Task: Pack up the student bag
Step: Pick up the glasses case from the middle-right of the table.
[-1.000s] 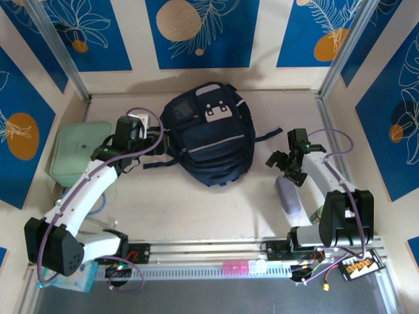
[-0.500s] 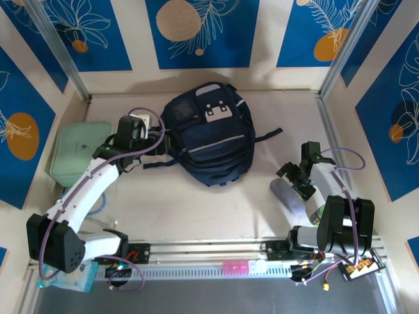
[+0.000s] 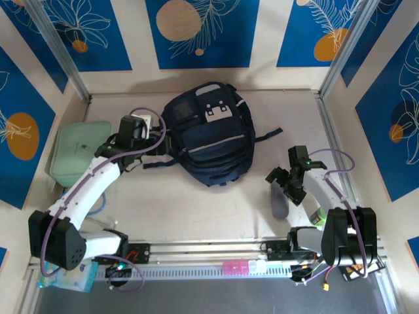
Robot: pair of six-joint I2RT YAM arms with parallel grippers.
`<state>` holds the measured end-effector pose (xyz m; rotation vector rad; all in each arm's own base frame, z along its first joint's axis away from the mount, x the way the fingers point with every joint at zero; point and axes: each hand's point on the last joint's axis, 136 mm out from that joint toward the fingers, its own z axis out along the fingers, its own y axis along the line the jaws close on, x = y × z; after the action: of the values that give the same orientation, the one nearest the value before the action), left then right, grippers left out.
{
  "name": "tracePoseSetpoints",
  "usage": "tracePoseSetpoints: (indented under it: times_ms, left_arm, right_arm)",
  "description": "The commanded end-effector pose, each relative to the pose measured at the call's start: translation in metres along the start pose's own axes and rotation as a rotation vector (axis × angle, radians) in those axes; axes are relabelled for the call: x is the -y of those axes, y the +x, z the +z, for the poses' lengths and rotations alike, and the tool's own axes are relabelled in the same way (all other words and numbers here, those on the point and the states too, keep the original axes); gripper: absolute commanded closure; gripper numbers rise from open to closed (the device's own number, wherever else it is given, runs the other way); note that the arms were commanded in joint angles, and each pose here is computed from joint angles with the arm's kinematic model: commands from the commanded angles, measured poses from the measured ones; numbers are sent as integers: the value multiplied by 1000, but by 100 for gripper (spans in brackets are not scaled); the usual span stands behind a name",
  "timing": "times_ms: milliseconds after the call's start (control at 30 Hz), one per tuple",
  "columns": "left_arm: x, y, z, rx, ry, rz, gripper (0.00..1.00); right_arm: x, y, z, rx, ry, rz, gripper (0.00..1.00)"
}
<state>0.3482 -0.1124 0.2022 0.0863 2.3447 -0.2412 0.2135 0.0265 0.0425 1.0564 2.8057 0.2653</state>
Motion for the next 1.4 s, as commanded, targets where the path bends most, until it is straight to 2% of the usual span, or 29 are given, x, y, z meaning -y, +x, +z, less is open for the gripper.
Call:
tracePoseSetpoints:
  times_ms: [0, 133, 233, 333, 600, 667, 767, 833, 1067, 1200, 1367]
  left_arm:
    - [3, -13, -5, 31, 26, -24, 0]
    - [4, -13, -6, 34, 32, -23, 0]
    - [5, -13, -7, 36, 38, -24, 0]
    - [7, -14, -6, 37, 49, -23, 0]
    - [13, -16, -6, 29, 80, -14, 0]
    - [15, -16, -4, 22, 91, -11, 0]
    - [28, -17, -3, 2, 153, 14, 0]
    - [43, -18, -2, -11, 219, 45, 0]
    - [108, -16, 7, -56, 384, 300, 1]
    - [148, -5, 21, -97, 444, 501, 5]
    - [186, 17, 51, -196, 446, 729, 15]
  right_arm:
    - [9, 13, 3, -15, 70, 2, 3]
    - [13, 25, 6, -39, 120, -38, 7]
    - [19, 30, 10, -49, 147, -38, 14]
    - [20, 30, 12, -47, 152, -26, 21]
    - [19, 30, 18, -64, 161, 10, 30]
    - [18, 30, 19, -67, 156, 15, 35]
    - [15, 26, 16, -49, 146, 20, 43]
    - [11, 22, 11, -23, 118, 15, 45]
    - [-16, 2, -17, 93, -60, 11, 45]
    - [-27, -2, -22, 85, -131, 30, 44]
    - [-39, -5, -26, 71, -211, 45, 45]
